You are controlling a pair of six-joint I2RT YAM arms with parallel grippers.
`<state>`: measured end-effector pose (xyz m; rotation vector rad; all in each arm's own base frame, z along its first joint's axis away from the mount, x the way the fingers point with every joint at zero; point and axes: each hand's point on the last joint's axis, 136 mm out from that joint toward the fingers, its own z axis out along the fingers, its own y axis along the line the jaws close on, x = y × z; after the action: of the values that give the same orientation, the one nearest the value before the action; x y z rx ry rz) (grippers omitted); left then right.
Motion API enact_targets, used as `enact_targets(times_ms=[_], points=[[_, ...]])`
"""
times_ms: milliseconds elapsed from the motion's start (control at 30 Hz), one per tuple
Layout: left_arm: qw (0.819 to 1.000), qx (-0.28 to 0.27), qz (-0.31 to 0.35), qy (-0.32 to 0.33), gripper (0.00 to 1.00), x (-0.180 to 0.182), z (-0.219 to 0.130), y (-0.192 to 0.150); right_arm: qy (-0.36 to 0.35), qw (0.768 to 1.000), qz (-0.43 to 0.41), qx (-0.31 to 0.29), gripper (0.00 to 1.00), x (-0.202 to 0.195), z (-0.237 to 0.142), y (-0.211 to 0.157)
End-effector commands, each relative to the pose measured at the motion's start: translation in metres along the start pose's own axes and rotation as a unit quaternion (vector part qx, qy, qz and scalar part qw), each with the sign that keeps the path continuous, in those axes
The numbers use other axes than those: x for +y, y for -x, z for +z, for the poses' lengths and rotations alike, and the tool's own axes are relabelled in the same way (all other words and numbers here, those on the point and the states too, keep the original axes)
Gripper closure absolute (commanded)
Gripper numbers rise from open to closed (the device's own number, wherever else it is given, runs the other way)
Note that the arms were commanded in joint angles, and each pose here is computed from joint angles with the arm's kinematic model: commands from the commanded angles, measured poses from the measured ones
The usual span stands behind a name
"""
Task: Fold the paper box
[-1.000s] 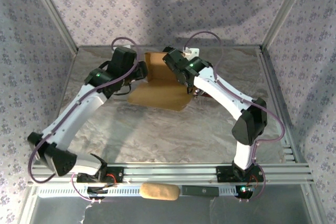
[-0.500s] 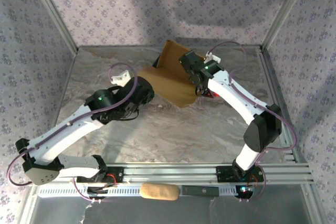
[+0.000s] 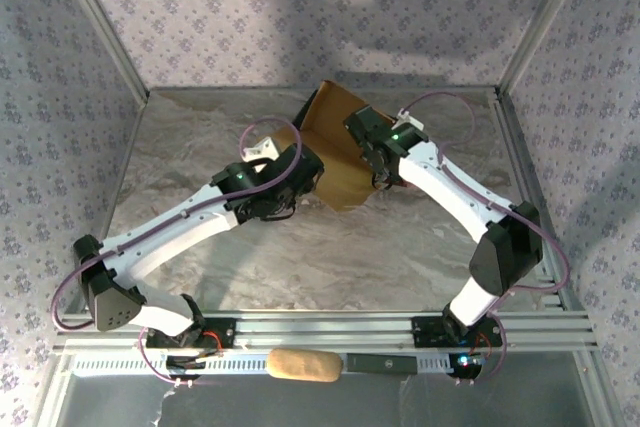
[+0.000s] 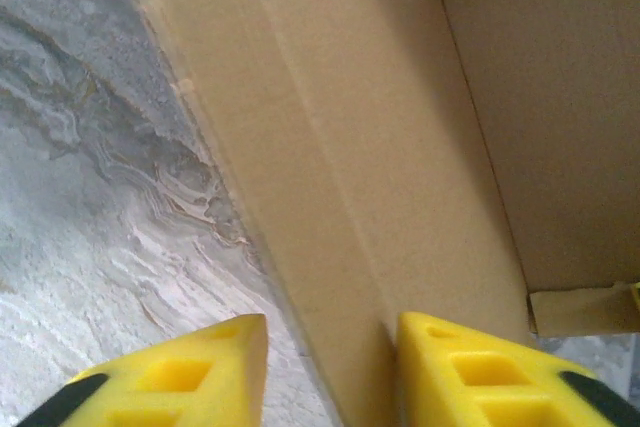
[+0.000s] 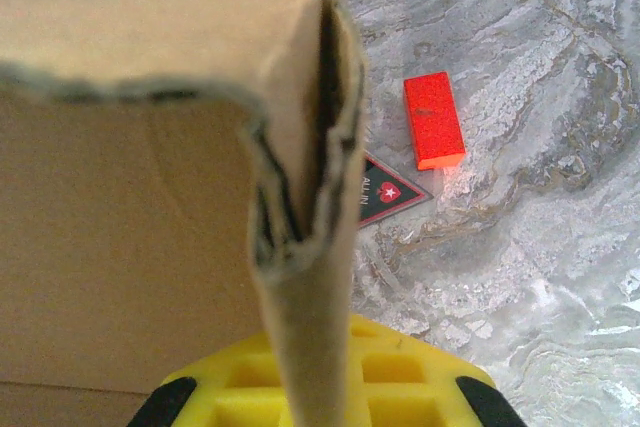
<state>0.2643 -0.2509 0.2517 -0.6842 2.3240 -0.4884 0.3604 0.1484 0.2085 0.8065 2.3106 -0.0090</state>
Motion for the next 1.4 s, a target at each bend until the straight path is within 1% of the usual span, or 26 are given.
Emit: enact_targets(times_ms=[0, 33, 167, 200, 233, 300, 333, 400, 433, 500, 567, 633, 767, 800, 867, 933, 967, 1000, 1033, 1067, 1100, 1167, 1267, 1300, 1333, 1367], points=[[1.000, -0.017, -0.020, -0.006, 0.72, -0.007, -0.005, 0.011, 0.010, 0.999, 0.030, 0.004, 1.00, -0.003, -0.006, 0.000], [1.000, -0.021, -0.020, -0.003, 0.75, -0.005, -0.004, 0.012, 0.009, 0.999, 0.032, 0.005, 1.00, -0.004, -0.005, -0.001], [0.999, -0.033, -0.016, 0.008, 0.97, -0.001, -0.006, 0.018, 0.014, 0.999, 0.037, 0.022, 1.00, -0.004, -0.005, -0.007], [0.999, -0.036, -0.010, 0.013, 1.00, 0.000, -0.007, 0.020, 0.020, 0.999, 0.035, 0.027, 0.93, -0.002, -0.006, -0.008], [0.999, -0.035, -0.003, 0.019, 1.00, 0.002, -0.009, 0.022, 0.031, 0.999, 0.030, 0.033, 0.80, 0.002, -0.009, -0.009], [0.998, -0.059, 0.020, 0.031, 1.00, 0.004, -0.014, 0.034, 0.046, 0.998, 0.027, 0.036, 0.55, 0.004, -0.019, -0.008], [0.996, -0.068, 0.036, 0.040, 1.00, 0.007, -0.018, 0.041, 0.056, 0.998, 0.026, 0.033, 0.46, 0.004, -0.027, -0.007], [0.993, -0.073, 0.076, 0.052, 1.00, 0.009, -0.021, 0.052, 0.080, 0.996, 0.032, 0.033, 0.34, 0.003, -0.043, -0.005], [0.991, -0.077, 0.090, 0.065, 1.00, 0.013, -0.024, 0.059, 0.095, 0.994, 0.036, 0.036, 0.30, 0.002, -0.052, -0.005], [0.984, -0.078, 0.138, 0.078, 1.00, 0.014, -0.027, 0.073, 0.130, 0.990, 0.040, 0.034, 0.25, 0.000, -0.070, 0.000], [0.973, -0.072, 0.205, 0.083, 1.00, 0.010, -0.029, 0.086, 0.157, 0.987, 0.034, 0.025, 0.24, -0.003, -0.086, 0.008], [0.946, -0.021, 0.322, 0.027, 1.00, -0.010, -0.028, 0.081, 0.201, 0.980, 0.009, 0.009, 0.24, 0.002, -0.098, 0.018], [0.891, 0.040, 0.452, -0.015, 1.00, -0.016, -0.034, 0.080, 0.305, 0.950, -0.069, -0.008, 0.24, 0.023, -0.105, 0.028], [0.869, 0.061, 0.490, -0.024, 1.00, -0.017, -0.036, 0.075, 0.325, 0.941, -0.092, -0.012, 0.25, 0.026, -0.105, 0.031], [0.832, 0.082, 0.548, -0.013, 1.00, -0.012, -0.038, 0.075, 0.361, 0.921, -0.143, -0.027, 0.26, 0.033, -0.110, 0.030], [0.788, 0.102, 0.607, 0.001, 1.00, -0.004, -0.033, 0.070, 0.409, 0.888, -0.206, -0.047, 0.26, 0.041, -0.117, 0.020], [0.766, 0.103, 0.635, 0.002, 1.00, -0.004, -0.030, 0.068, 0.434, 0.869, -0.232, -0.056, 0.26, 0.045, -0.120, 0.014], [0.747, 0.108, 0.656, 0.005, 1.00, -0.002, -0.024, 0.066, 0.457, 0.852, -0.248, -0.065, 0.26, 0.048, -0.123, 0.009], [0.736, 0.111, 0.668, 0.009, 1.00, -0.002, -0.019, 0.065, 0.472, 0.839, -0.261, -0.074, 0.26, 0.050, -0.125, 0.006], [0.715, 0.123, 0.689, 0.006, 1.00, 0.001, -0.014, 0.061, 0.480, 0.830, -0.272, -0.082, 0.27, 0.051, -0.123, 0.003], [0.685, 0.131, 0.716, -0.001, 1.00, 0.001, -0.010, 0.055, 0.482, 0.824, -0.283, -0.094, 0.28, 0.052, -0.119, 0.001], [0.642, 0.132, 0.756, -0.005, 1.00, 0.000, -0.004, 0.047, 0.486, 0.812, -0.308, -0.101, 0.28, 0.052, -0.107, -0.009], [0.584, 0.129, 0.802, -0.018, 1.00, -0.002, 0.000, 0.039, 0.476, 0.800, -0.352, -0.103, 0.27, 0.049, -0.086, -0.023], [0.565, 0.127, 0.815, -0.018, 1.00, -0.002, 0.002, 0.037, 0.480, 0.790, -0.367, -0.107, 0.27, 0.049, -0.081, -0.029], [0.553, 0.123, 0.824, -0.019, 1.00, -0.003, 0.004, 0.037, 0.485, 0.780, -0.379, -0.115, 0.26, 0.048, -0.077, -0.035], [0.544, 0.123, 0.830, -0.021, 1.00, -0.004, 0.006, 0.038, 0.493, 0.764, -0.396, -0.127, 0.25, 0.048, -0.075, -0.041]])
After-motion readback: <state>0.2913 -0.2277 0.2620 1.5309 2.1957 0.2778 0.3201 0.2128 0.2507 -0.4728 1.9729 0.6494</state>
